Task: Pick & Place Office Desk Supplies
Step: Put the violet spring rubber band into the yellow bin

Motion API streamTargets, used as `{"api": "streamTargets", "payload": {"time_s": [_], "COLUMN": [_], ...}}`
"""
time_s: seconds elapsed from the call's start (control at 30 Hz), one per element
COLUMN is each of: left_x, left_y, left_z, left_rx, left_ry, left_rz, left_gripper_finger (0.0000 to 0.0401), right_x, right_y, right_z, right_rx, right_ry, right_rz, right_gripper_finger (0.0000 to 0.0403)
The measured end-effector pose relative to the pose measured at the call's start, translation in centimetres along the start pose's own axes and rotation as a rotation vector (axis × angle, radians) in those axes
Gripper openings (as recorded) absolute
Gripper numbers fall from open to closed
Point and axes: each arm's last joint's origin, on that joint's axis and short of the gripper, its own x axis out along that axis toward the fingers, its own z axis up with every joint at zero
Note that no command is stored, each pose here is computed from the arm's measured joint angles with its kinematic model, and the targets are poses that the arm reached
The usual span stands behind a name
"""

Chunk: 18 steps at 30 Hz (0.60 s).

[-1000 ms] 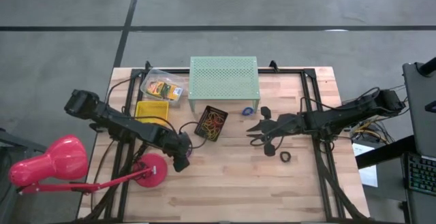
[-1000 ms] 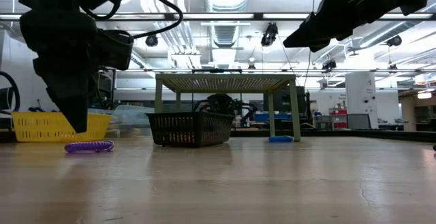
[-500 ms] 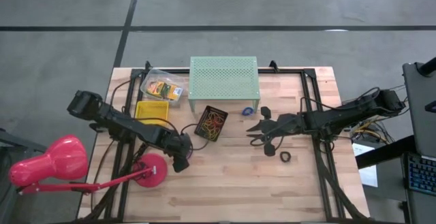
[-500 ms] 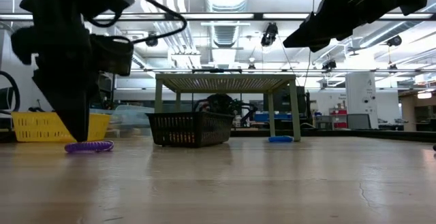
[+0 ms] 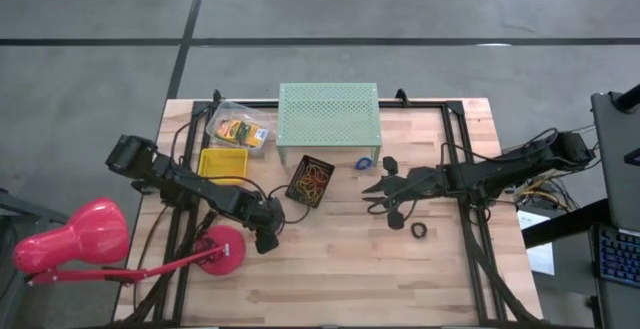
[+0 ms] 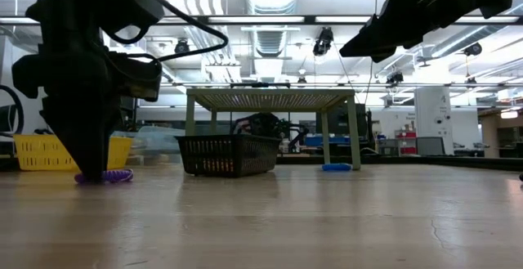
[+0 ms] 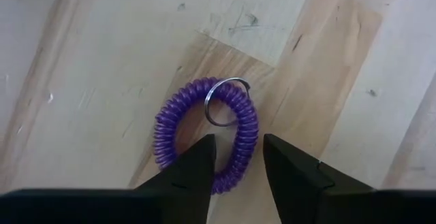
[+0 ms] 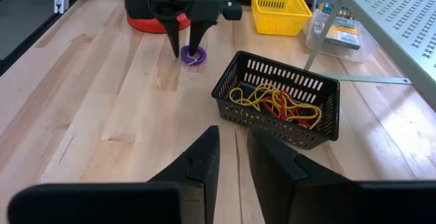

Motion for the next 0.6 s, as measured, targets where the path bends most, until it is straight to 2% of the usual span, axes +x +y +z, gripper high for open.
{"api": "streamTargets", "payload": {"time_s": [0.37,0.6], "left_x": [-0.01,-0.01], "left_y": [0.14,0.1], "left_z": [-0.02,0.03], "left_rx": [-0.008,-0.008], "left_ry": [-0.011,-0.015], "left_rz": [0.023,0.02], "left_gripper_finger": [0.0027,0.0024], "right_x": [0.0,0.0], "right_y": [0.0,0.0], "right_z": [0.0,0.0], "right_rx": [0.0,0.0], "right_ry": [0.0,0.0], "right_rz": [0.0,0.0], "right_gripper_finger": [0.0078,0.0087]}}
